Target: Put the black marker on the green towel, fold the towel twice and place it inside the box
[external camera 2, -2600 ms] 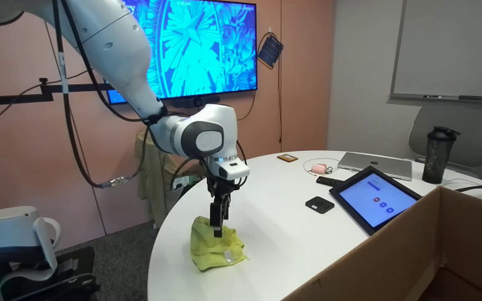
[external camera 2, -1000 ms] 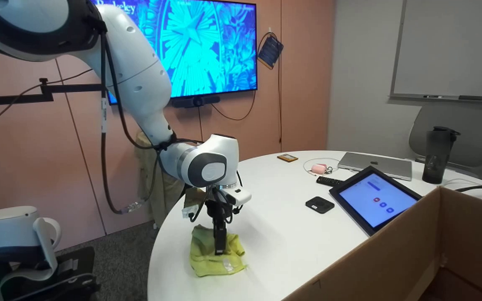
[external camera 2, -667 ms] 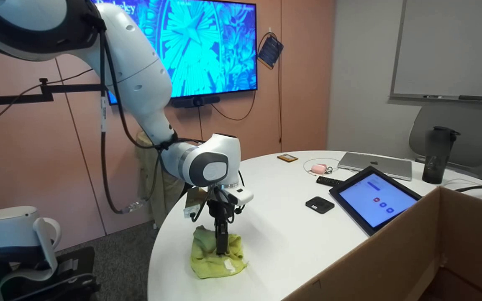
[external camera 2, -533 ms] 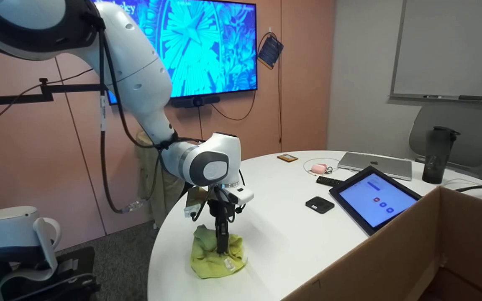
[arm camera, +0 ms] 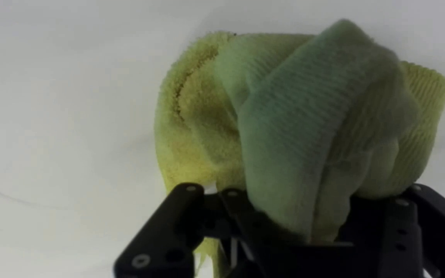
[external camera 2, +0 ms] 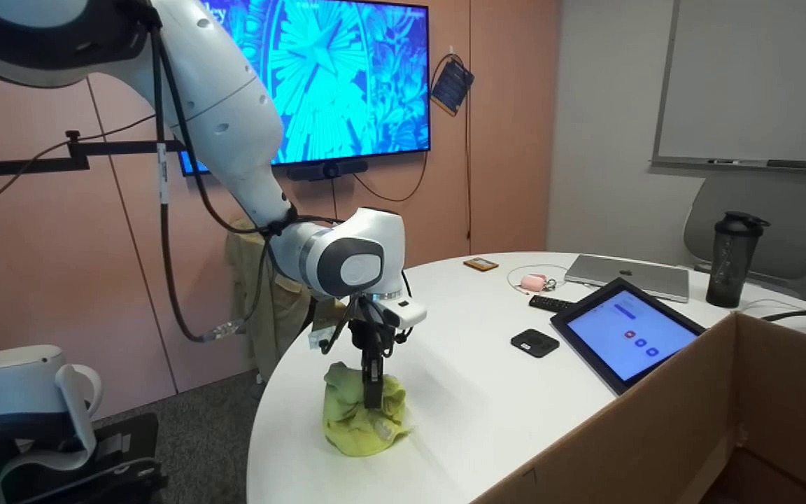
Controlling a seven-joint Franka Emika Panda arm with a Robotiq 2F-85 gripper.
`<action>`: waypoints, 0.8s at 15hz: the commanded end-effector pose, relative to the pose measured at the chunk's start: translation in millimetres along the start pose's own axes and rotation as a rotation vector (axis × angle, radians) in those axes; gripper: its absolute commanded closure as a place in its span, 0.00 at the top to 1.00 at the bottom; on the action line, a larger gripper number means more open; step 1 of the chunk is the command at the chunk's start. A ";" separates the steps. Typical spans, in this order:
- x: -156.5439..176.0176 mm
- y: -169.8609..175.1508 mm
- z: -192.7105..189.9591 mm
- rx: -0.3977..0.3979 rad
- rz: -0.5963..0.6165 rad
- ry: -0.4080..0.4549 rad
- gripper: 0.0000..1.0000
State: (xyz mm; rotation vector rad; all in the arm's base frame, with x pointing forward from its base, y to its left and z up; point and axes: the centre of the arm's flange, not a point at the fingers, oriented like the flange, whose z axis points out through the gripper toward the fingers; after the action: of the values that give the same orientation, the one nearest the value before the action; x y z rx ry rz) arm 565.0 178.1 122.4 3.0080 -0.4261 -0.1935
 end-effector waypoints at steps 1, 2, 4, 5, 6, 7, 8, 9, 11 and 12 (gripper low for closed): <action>-3.4 13.6 -54.0 0.020 0.030 0.032 0.01; -0.9 18.8 -69.4 0.025 0.035 0.059 0.02; 7.1 29.6 -99.6 0.045 0.043 0.106 0.01; 12.6 35.5 -114.6 0.052 0.046 0.125 0.01; 20.8 45.3 -130.7 0.060 0.057 0.150 0.01; 25.7 54.8 -146.5 0.069 0.069 0.174 0.01; 32.1 67.0 -163.5 0.080 0.084 0.200 0.01; 38.7 78.1 -177.3 0.084 0.106 0.231 0.01; 53.4 105.1 -205.0 0.103 0.146 0.284 0.01; 62.4 120.3 -217.3 0.105 0.177 0.315 0.01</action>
State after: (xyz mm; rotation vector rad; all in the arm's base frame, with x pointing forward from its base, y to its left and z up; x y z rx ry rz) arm 614.5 97.4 301.7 3.0265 -0.6127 0.2021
